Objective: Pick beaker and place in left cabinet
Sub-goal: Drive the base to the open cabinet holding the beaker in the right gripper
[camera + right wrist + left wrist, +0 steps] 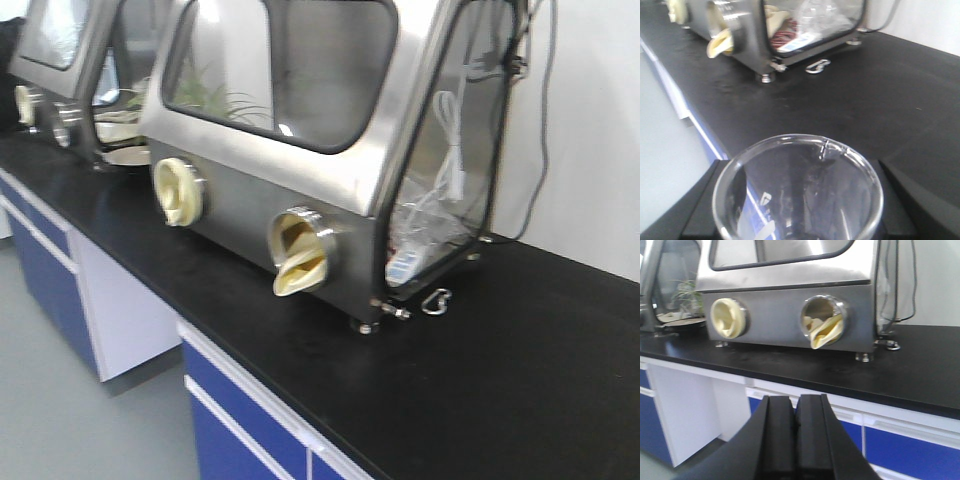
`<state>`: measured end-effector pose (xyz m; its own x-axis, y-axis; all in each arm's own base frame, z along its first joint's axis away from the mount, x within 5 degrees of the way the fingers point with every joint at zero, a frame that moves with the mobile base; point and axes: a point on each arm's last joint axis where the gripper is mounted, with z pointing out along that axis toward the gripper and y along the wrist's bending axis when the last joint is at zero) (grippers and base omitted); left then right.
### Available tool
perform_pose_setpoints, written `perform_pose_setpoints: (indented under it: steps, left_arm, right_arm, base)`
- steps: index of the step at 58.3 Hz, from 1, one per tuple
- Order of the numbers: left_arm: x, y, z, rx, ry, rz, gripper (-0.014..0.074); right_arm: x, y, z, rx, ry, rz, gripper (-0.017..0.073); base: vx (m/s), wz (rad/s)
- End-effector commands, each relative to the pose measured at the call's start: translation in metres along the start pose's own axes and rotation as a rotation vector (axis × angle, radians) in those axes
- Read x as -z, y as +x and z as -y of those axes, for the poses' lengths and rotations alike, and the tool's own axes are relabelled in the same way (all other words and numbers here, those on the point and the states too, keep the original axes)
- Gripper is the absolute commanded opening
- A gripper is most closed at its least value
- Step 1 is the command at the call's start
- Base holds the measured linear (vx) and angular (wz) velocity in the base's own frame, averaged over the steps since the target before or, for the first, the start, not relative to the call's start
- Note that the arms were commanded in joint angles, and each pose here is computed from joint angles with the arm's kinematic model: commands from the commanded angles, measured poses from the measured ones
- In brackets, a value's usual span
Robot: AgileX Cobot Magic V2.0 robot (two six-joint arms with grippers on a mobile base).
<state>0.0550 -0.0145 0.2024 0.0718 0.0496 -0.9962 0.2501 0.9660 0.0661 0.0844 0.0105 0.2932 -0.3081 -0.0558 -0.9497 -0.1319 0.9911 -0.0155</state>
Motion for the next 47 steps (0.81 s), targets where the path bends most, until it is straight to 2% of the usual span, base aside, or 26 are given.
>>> perform_pose_setpoints:
  steps: [1, 47]
  left_arm:
    - [0.0013, -0.0032, -0.0003, 0.012, -0.004, 0.086, 0.0001]
    - [0.0013, -0.0032, -0.0003, 0.012, -0.004, 0.086, 0.0001]
  right_arm:
    - [0.0032, -0.0152, -0.0015, 0.014, -0.018, 0.100, -0.0006]
    - [0.0032, -0.0151, -0.0015, 0.014, -0.018, 0.100, -0.0006]
  base:
    - [-0.01, 0.39]
    - [0.02, 0.23]
